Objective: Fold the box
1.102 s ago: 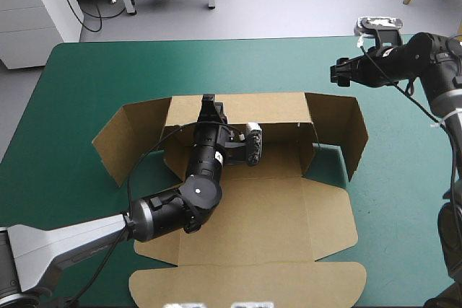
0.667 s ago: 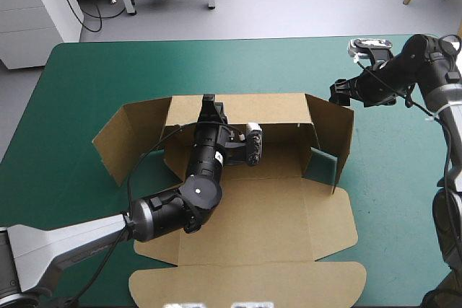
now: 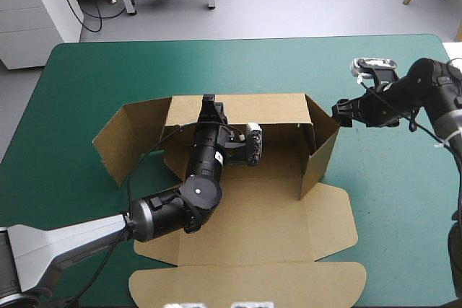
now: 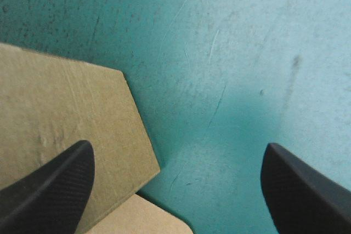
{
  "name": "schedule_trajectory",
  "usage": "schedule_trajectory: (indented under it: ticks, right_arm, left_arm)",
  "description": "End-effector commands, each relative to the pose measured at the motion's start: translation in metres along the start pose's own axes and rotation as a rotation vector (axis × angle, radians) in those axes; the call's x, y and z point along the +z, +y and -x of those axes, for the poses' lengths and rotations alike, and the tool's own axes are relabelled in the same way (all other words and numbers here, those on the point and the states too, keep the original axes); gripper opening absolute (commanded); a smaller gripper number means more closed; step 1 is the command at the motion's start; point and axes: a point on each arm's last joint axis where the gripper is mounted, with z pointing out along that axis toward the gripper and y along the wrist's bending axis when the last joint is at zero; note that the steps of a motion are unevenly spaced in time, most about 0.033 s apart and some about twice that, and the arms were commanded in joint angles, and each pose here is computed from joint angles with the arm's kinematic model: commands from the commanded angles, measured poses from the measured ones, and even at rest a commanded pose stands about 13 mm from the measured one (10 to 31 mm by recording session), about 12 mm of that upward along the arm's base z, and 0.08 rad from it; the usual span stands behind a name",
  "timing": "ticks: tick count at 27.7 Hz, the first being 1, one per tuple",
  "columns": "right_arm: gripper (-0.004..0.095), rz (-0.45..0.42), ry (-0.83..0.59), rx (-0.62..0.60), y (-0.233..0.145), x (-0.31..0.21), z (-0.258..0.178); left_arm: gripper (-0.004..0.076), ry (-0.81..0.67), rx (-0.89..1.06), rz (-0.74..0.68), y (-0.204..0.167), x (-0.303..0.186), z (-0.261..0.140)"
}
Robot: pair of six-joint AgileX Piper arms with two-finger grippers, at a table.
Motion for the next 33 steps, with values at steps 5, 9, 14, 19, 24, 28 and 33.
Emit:
schedule_trajectory:
  ticks: [5, 9, 14, 19, 24, 28, 33]
  right_arm:
    - [0.0761, 0.067, -0.173, 0.003, 0.016, -0.017, -0.047]
    - [0.0761, 0.066, -0.186, -0.017, 0.019, -0.022, -0.064]
    - [0.0761, 0.118, -0.22, -0.041, 0.026, -0.023, -0.08]
    - [0.0761, 0.121, -0.327, -0.108, 0.037, -0.012, -0.079]
    - [0.0761, 0.089, -0.406, -0.204, 0.053, -0.01, -0.074]
    - [0.0761, 0.109, -0.425, -0.268, 0.068, -0.008, -0.074]
    - [0.0761, 0.14, -0.45, -0.318, 0.086, -0.006, -0.074]
  left_arm:
    - [-0.001, -0.007, -0.018, 0.114, 0.027, -0.011, -0.002]
    - [-0.001, -0.006, -0.009, 0.114, 0.027, -0.011, -0.002]
    - [-0.001, -0.007, -0.014, 0.114, 0.027, -0.011, -0.002]
    - [-0.001, -0.004, -0.014, 0.115, 0.028, -0.011, -0.002]
    - [-0.001, 0.002, -0.014, 0.118, 0.028, -0.011, -0.003]
    - [-0.001, 0.002, -0.014, 0.118, 0.028, -0.011, -0.003]
    - [-0.001, 0.002, -0.014, 0.118, 0.028, -0.011, -0.003]
